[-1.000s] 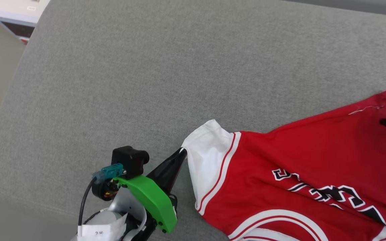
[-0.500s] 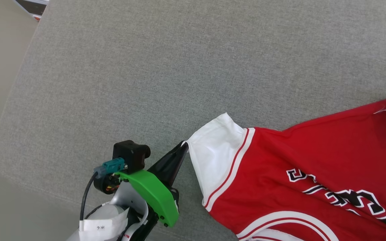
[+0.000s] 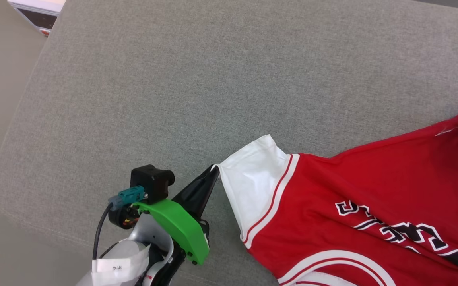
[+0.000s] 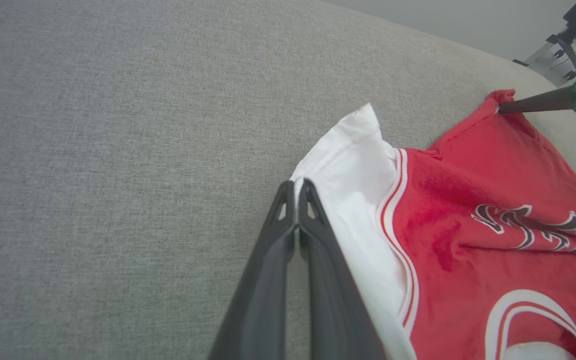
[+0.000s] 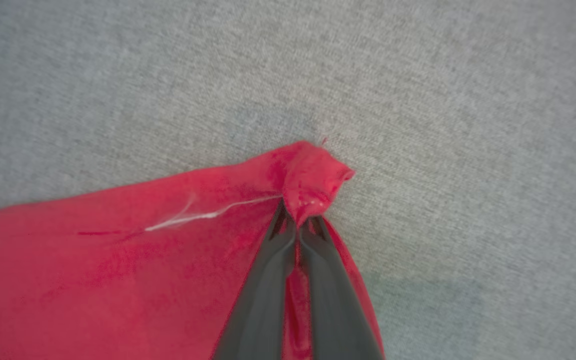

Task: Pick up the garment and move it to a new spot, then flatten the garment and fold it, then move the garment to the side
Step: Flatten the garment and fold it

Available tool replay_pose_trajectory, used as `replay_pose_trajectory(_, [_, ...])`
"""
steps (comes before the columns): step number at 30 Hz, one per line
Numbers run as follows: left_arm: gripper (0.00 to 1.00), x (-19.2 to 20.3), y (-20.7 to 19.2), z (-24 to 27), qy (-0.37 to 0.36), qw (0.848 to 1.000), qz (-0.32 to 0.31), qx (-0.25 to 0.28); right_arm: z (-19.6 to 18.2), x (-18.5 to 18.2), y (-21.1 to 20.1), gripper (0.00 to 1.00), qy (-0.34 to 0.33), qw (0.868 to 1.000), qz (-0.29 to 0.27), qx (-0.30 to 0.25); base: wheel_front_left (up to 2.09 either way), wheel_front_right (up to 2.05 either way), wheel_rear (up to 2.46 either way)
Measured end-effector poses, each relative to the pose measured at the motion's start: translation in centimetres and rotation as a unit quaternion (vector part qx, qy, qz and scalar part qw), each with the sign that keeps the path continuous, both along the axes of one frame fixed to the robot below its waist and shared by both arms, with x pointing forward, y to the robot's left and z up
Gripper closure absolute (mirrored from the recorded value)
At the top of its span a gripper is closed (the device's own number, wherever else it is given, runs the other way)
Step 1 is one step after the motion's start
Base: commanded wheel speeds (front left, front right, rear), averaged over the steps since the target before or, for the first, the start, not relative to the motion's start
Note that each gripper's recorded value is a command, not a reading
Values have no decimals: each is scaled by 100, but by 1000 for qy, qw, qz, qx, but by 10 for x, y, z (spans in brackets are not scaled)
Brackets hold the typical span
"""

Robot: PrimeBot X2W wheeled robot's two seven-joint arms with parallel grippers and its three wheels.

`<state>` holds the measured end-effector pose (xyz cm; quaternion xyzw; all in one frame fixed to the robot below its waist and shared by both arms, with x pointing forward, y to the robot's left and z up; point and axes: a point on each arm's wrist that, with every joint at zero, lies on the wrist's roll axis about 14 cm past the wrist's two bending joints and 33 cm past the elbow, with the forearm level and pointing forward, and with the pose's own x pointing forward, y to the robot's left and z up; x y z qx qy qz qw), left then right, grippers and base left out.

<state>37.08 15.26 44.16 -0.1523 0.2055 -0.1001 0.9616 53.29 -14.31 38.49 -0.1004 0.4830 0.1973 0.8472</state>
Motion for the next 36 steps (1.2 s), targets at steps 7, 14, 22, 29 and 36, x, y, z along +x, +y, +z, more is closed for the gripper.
replay_pose_trajectory(7, [100,3,5,23,-40,999,1,8,39,10,2,100,-94,995,-7,35,0,0,0])
replay_pose_trajectory(14, [100,10,15,61,-102,994,10,20,90,8,-14,100,-176,982,-25,60,0,0,0])
replay_pose_trajectory(22, [100,22,17,120,-196,980,0,39,157,-5,-44,100,-273,957,-51,82,0,0,0])
replay_pose_trajectory(29, [100,35,12,194,-302,952,-8,48,218,-27,-69,100,-363,925,-64,90,0,0,0])
replay_pose_trajectory(36, [100,31,6,274,-414,909,-3,52,280,-56,-83,100,-445,886,-75,108,0,0,0])
